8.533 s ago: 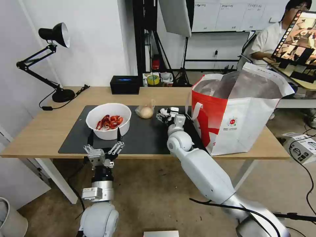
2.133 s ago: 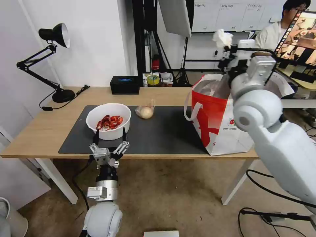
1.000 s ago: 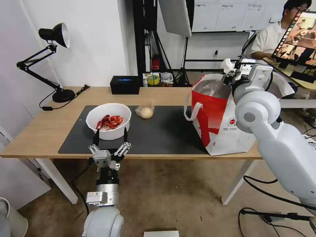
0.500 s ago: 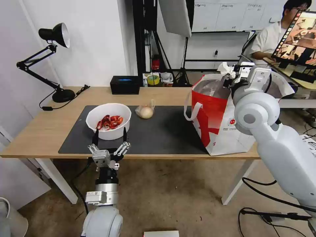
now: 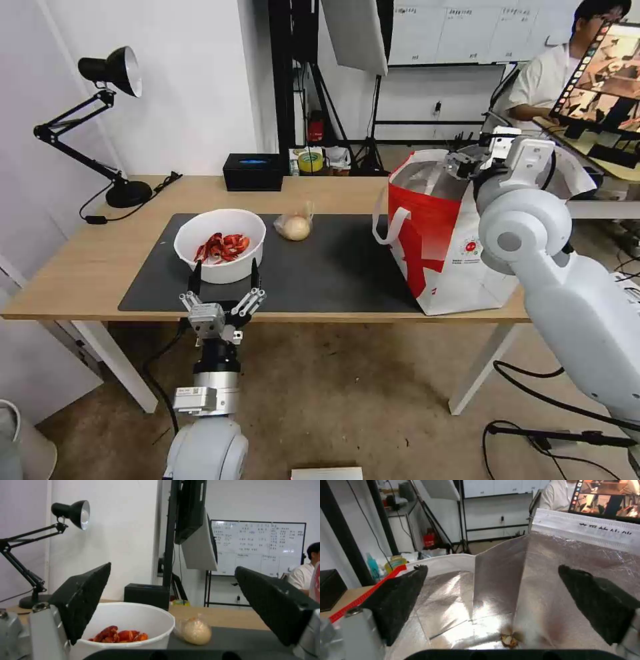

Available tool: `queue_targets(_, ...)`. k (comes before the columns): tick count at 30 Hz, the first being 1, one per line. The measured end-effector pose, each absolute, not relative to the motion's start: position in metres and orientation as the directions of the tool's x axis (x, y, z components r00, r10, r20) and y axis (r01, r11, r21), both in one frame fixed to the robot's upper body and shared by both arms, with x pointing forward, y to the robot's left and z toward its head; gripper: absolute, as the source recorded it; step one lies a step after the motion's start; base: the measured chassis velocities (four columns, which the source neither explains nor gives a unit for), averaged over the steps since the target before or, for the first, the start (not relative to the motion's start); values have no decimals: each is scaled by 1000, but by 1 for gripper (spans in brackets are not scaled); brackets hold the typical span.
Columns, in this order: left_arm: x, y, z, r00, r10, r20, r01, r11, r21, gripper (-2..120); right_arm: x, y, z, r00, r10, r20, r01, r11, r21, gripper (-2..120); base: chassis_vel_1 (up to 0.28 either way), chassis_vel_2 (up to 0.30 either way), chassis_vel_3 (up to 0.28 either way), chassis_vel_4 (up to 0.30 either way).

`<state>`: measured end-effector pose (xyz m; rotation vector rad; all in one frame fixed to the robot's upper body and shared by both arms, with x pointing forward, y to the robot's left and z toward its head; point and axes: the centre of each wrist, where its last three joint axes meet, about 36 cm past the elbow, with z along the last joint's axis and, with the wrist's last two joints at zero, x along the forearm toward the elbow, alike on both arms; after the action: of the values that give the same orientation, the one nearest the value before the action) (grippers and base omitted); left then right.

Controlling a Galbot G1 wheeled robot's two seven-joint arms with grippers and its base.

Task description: Pick up the trash from the table and place it into the takeout bag.

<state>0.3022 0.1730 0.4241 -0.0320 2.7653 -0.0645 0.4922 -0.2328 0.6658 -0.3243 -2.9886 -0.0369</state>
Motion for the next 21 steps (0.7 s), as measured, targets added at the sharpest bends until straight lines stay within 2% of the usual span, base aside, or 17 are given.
queue_targets(11,301,172,425,-930,-36,-366,-17,998,-55,100,492,-233,665,-978,181,105,184,983,22,100,0,0,0,0)
queue_targets(16,302,172,426,-929,-40,-368,-19,998,-60,100,484,-232,662,-996,80,-32,79,997,21,100,0,0,0,0)
queue_targets(21,302,172,426,-928,-43,-369,-22,998,-61,100,479,-231,658,-994,10,-111,6,999,33,100,0,0,0,0)
